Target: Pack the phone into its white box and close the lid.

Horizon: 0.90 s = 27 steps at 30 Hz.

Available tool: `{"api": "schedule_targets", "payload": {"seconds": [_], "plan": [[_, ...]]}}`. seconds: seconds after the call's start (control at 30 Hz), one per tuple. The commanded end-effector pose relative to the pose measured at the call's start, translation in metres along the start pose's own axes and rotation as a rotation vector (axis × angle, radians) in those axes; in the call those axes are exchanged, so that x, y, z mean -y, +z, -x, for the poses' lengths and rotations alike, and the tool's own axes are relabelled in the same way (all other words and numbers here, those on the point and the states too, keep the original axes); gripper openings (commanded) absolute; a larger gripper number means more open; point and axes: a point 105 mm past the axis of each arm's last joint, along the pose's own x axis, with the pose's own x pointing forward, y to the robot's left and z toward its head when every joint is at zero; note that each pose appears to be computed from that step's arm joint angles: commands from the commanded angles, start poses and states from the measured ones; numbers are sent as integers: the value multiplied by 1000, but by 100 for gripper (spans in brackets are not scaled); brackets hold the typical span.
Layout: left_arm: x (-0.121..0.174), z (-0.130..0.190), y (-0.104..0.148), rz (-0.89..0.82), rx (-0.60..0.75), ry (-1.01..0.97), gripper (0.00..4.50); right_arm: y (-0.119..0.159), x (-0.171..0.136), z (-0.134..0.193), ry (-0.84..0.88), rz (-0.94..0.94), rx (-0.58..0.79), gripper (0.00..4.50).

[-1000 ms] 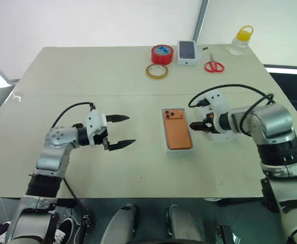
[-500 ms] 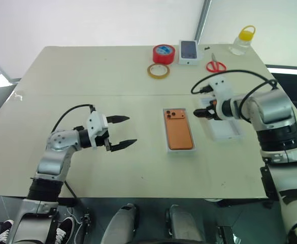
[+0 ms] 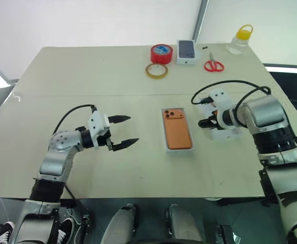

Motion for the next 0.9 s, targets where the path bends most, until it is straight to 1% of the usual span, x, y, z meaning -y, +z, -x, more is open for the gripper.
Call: {"api": "schedule_targets", "payload": {"seconds": [0.03, 0.17, 0.4, 0.47, 0.5, 0.57, 0.6, 0.67, 0.7, 0.9], "plan": [[3, -3, 8, -25, 16, -5, 438, 6, -4, 10, 2, -21, 2, 347], [4, -4, 7, -21, 18, -2, 438, 8, -4, 11, -23, -31, 2, 347], [4, -5, 6, -15, 15, 4, 438, 21, 4, 10, -77, -47, 51, 347], [4, -6, 7, -14, 19, 9, 443, 17, 3, 8, -71, -50, 42, 296], [4, -7, 7, -14, 19, 11, 443, 16, 3, 8, -69, -52, 38, 260], [5, -6, 7, -11, 18, 12, 443, 15, 4, 7, -88, -43, 41, 169], [5, -6, 6, -10, 17, 13, 443, 15, 3, 6, -73, -50, 41, 110], [5, -6, 6, -9, 14, 16, 443, 15, 4, 6, -79, -50, 43, 16], [4, -6, 5, -9, 12, 17, 443, 16, 4, 6, -78, -54, 45, 7], [1, -6, 6, -6, 12, 29, 443, 15, 6, 6, -95, -78, 51, 7]]}}
